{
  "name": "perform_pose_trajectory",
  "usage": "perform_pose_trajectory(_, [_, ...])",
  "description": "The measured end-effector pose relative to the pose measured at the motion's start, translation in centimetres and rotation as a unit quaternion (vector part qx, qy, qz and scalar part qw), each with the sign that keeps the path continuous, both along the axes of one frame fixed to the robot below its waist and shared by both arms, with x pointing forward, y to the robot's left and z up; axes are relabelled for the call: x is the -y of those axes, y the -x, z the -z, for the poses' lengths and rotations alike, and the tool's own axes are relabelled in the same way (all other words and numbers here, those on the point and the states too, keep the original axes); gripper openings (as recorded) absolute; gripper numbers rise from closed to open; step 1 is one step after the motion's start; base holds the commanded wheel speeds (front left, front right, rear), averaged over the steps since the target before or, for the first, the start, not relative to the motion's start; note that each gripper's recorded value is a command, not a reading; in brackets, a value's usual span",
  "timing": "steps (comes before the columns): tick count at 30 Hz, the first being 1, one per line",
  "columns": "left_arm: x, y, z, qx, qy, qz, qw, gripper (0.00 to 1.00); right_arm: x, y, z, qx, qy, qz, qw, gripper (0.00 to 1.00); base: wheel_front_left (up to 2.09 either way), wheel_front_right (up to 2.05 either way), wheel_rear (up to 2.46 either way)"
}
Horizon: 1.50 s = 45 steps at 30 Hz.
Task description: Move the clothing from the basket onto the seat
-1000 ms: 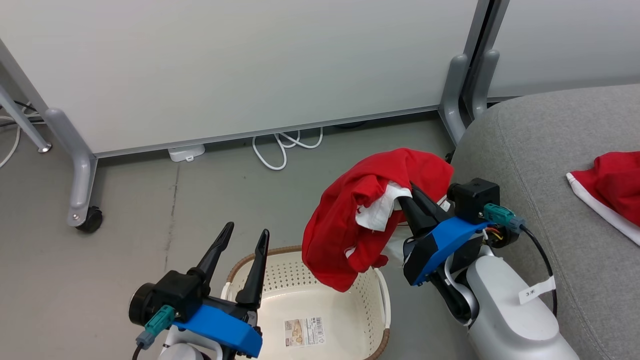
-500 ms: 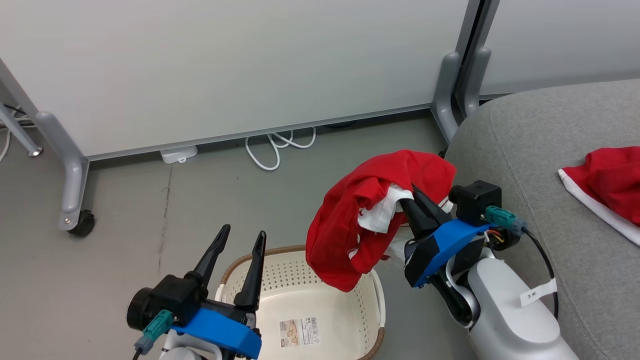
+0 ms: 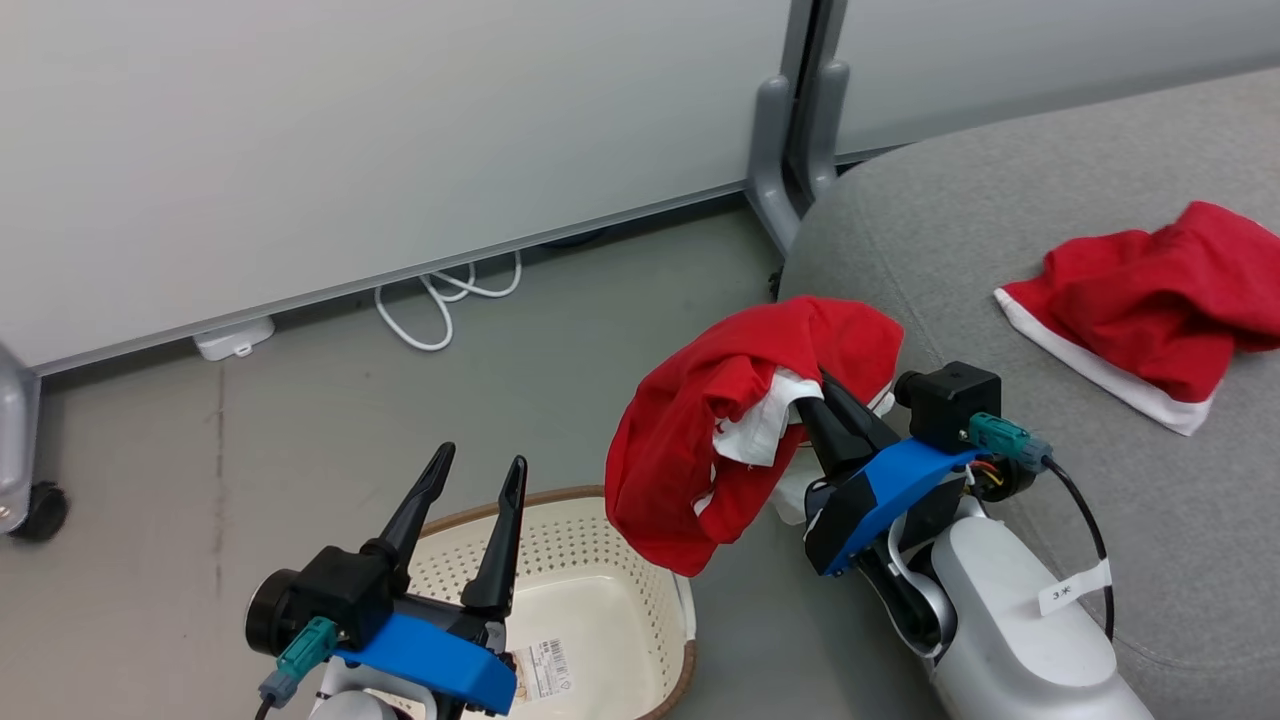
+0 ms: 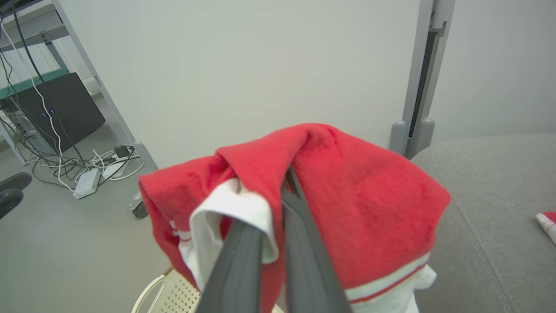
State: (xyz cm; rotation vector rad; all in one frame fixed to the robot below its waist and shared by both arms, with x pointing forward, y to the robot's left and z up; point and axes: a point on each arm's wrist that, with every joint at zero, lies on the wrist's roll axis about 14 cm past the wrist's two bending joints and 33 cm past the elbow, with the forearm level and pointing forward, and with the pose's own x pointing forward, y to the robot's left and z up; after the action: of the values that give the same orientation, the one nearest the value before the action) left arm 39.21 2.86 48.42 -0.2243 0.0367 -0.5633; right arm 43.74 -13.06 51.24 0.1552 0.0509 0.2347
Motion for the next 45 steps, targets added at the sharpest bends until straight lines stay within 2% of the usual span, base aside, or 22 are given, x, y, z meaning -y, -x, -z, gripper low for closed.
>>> perform_pose_trajectory(17, [8.4, -0.1, 0.6, -0.002, 0.003, 0.127, 0.992, 1.00, 9.4, 4.7, 0.7, -0.010, -0.002, 0.131, 0.991, 0.00, 0.00, 0.00, 0.00])
perform_pose_trajectory(28, [11.1, 0.7, 0.3, 0.002, 0.005, 0.168, 0.986, 1.00, 12.1, 6.9, 0.6, -0.009, -0.003, 0.174, 0.985, 0.00, 0.00, 0.00, 0.00])
perform_pose_trajectory(39, [11.2, 0.5, 1.1, -0.007, 0.009, 0.170, 0.985, 1.00, 13.3, 5.5, 0.7, -0.013, 0.004, 0.187, 0.982, 0.00, 0.00, 0.00, 0.00])
perform_pose_trajectory(45, [10.3, -0.9, 2.1, -0.012, 0.006, 0.161, 0.987, 1.00, 16.0, 2.7, -2.0, 0.018, 0.014, 0.216, 0.976, 0.00, 0.00, 0.00, 0.00])
